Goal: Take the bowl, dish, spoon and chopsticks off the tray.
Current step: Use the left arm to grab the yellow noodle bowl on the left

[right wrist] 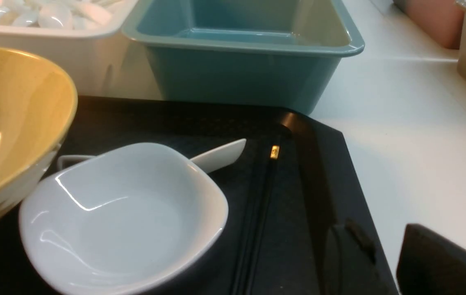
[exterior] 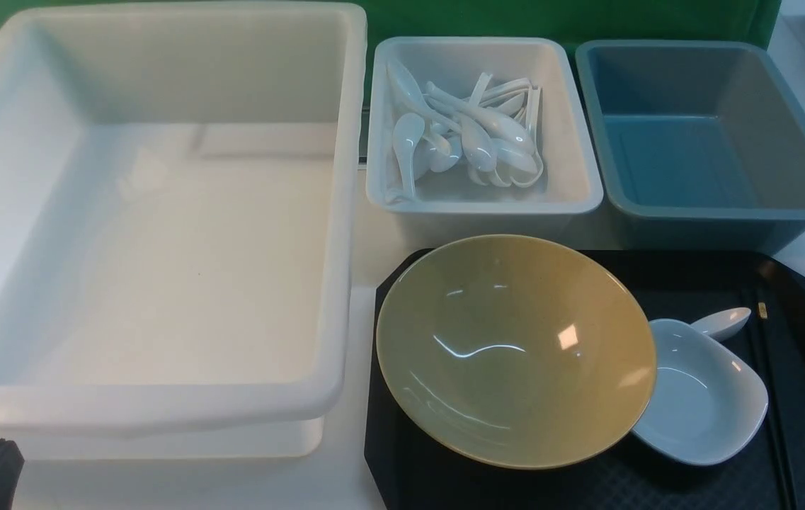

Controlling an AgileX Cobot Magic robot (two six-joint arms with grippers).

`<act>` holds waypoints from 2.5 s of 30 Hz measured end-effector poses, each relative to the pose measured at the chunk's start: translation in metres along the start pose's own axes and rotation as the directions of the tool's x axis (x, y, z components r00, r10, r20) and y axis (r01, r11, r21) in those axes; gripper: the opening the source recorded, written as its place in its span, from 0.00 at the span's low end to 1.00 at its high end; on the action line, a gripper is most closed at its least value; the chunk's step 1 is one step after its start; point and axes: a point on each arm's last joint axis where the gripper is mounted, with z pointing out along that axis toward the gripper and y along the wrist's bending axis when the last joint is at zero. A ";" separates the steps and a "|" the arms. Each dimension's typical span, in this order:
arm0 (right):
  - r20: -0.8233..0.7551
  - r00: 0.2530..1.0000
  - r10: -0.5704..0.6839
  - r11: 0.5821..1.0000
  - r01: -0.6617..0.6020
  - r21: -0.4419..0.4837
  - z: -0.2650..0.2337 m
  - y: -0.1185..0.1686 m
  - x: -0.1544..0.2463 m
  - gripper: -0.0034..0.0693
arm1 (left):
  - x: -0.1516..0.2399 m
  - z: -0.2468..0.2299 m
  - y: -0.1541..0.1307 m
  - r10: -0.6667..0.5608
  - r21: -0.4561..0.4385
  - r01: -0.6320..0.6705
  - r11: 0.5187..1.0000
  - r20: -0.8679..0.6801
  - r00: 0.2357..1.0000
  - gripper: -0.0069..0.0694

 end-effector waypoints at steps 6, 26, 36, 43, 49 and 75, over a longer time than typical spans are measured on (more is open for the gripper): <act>0.000 1.000 0.000 1.000 0.000 0.000 0.000 0.000 0.000 0.36 | 0.000 0.000 0.000 0.000 0.000 0.000 1.000 0.000 1.000 0.07; 0.000 1.000 0.000 1.000 0.000 0.000 0.000 0.000 0.000 0.37 | 0.000 0.000 0.000 -0.001 0.000 0.001 1.000 0.000 1.000 0.07; 0.000 1.000 0.000 1.000 0.000 0.000 0.000 0.000 0.000 0.37 | 0.000 0.000 0.000 -0.001 0.000 0.001 1.000 0.000 1.000 0.07; 0.000 1.000 0.000 1.000 0.000 0.000 0.000 0.000 0.000 0.37 | 0.000 0.000 0.000 -0.001 0.000 0.001 1.000 0.000 1.000 0.07; 0.000 1.000 0.000 1.000 0.000 0.000 0.000 0.000 0.000 0.37 | -0.002 0.000 0.002 0.080 -0.022 -0.080 0.997 0.021 0.997 0.07; 0.674 0.690 0.263 0.959 -0.108 -0.263 -0.028 0.010 -0.065 0.37 | -0.069 -0.032 -0.002 -0.038 0.041 0.010 0.999 0.759 0.651 0.07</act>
